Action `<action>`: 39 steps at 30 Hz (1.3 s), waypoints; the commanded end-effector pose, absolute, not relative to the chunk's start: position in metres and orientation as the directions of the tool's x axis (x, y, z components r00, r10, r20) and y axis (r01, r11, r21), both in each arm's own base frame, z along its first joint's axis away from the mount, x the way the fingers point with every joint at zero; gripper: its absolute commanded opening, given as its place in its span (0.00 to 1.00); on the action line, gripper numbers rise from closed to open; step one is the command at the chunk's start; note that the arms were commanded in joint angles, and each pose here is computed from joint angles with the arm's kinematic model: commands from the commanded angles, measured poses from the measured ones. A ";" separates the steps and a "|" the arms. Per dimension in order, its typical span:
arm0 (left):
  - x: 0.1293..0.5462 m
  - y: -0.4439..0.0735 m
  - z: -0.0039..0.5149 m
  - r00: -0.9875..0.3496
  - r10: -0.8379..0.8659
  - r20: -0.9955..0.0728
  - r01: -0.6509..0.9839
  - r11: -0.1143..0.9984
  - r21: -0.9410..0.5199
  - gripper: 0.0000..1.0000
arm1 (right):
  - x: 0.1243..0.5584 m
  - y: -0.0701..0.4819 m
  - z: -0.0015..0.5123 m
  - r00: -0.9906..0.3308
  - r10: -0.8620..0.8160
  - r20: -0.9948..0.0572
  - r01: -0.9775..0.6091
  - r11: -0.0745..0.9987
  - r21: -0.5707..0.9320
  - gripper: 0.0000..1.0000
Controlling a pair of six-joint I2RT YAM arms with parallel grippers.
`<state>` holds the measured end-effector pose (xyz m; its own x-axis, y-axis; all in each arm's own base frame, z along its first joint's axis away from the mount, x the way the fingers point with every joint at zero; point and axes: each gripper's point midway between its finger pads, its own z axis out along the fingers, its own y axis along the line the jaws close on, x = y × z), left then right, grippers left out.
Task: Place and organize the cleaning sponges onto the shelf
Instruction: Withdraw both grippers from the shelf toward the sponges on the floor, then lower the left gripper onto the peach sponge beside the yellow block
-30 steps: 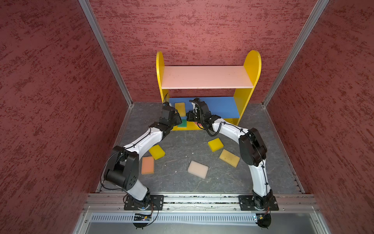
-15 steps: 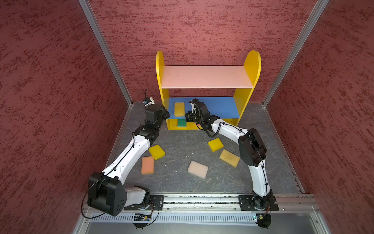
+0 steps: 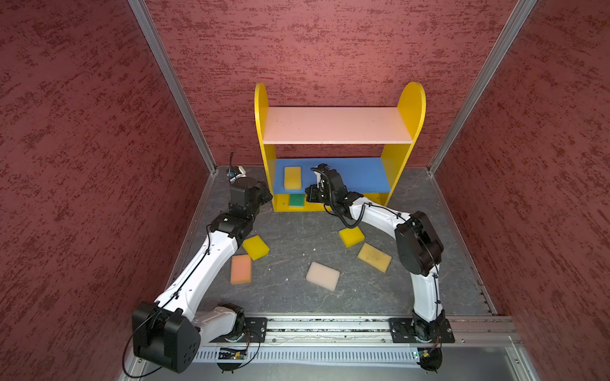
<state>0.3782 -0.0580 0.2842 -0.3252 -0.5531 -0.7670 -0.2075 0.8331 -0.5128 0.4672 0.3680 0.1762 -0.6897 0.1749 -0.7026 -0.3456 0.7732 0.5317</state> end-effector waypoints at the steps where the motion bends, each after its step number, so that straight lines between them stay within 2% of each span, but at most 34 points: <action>1: 0.344 -0.040 0.252 -0.414 -0.556 -0.721 -0.290 0.831 -0.474 0.61 | 0.448 0.353 0.218 -0.618 0.190 -0.763 -0.379 0.778 0.501 0.01; 3: 0.322 -0.027 0.237 -0.438 -0.569 -0.696 -0.337 0.822 -0.460 0.74 | 0.430 0.343 0.224 -0.601 0.184 -0.778 -0.384 0.787 0.483 0.02; 4: 0.311 -0.022 0.229 -0.450 -0.576 -0.683 -0.360 0.816 -0.451 0.77 | 0.422 0.340 0.224 -0.594 0.182 -0.783 -0.386 0.791 0.476 0.03; 10: 0.257 0.007 0.174 -0.488 -0.665 -0.565 -0.513 0.742 -0.431 0.82 | 0.379 0.326 0.210 -0.614 0.152 -0.774 -0.390 0.794 0.466 0.14; 12: 0.246 0.010 0.151 -0.511 -0.709 -0.487 -0.557 0.704 -0.441 0.85 | 0.368 0.321 0.200 -0.633 0.155 -0.758 -0.381 0.790 0.480 0.25; 15: 0.236 0.009 0.123 -0.528 -0.753 -0.392 -0.597 0.658 -0.459 0.95 | 0.354 0.315 0.186 -0.658 0.161 -0.736 -0.370 0.782 0.502 0.40; 19: 0.236 0.007 0.102 -0.528 -0.771 -0.355 -0.615 0.636 -0.466 0.99 | 0.338 0.304 0.174 -0.680 0.153 -0.717 -0.360 0.783 0.508 0.46; 22: 0.240 0.005 0.093 -0.526 -0.778 -0.344 -0.612 0.627 -0.482 0.93 | 0.328 0.293 0.165 -0.690 0.142 -0.709 -0.346 0.796 0.496 0.47; 26: 0.246 0.004 0.078 -0.525 -0.784 -0.330 -0.619 0.618 -0.485 0.77 | 0.318 0.281 0.162 -0.691 0.151 -0.707 -0.331 0.803 0.495 0.47; 30: 0.254 0.004 0.070 -0.525 -0.787 -0.323 -0.621 0.614 -0.486 0.73 | 0.313 0.276 0.158 -0.695 0.165 -0.700 -0.316 0.804 0.503 0.47; 36: 0.263 0.005 0.070 -0.518 -0.787 -0.335 -0.613 0.615 -0.497 0.58 | 0.310 0.274 0.150 -0.709 0.173 -0.683 -0.300 0.803 0.515 0.47; 39: 0.265 0.007 0.069 -0.512 -0.787 -0.344 -0.614 0.615 -0.495 0.46 | 0.310 0.276 0.147 -0.719 0.182 -0.671 -0.291 0.798 0.528 0.47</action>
<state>0.2570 0.0038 0.0661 -0.5283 -0.7876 -0.3170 -0.6283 0.6138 -0.4779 0.3080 0.2755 0.1454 -0.7247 0.1490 -0.6727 -0.3072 0.8041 0.5090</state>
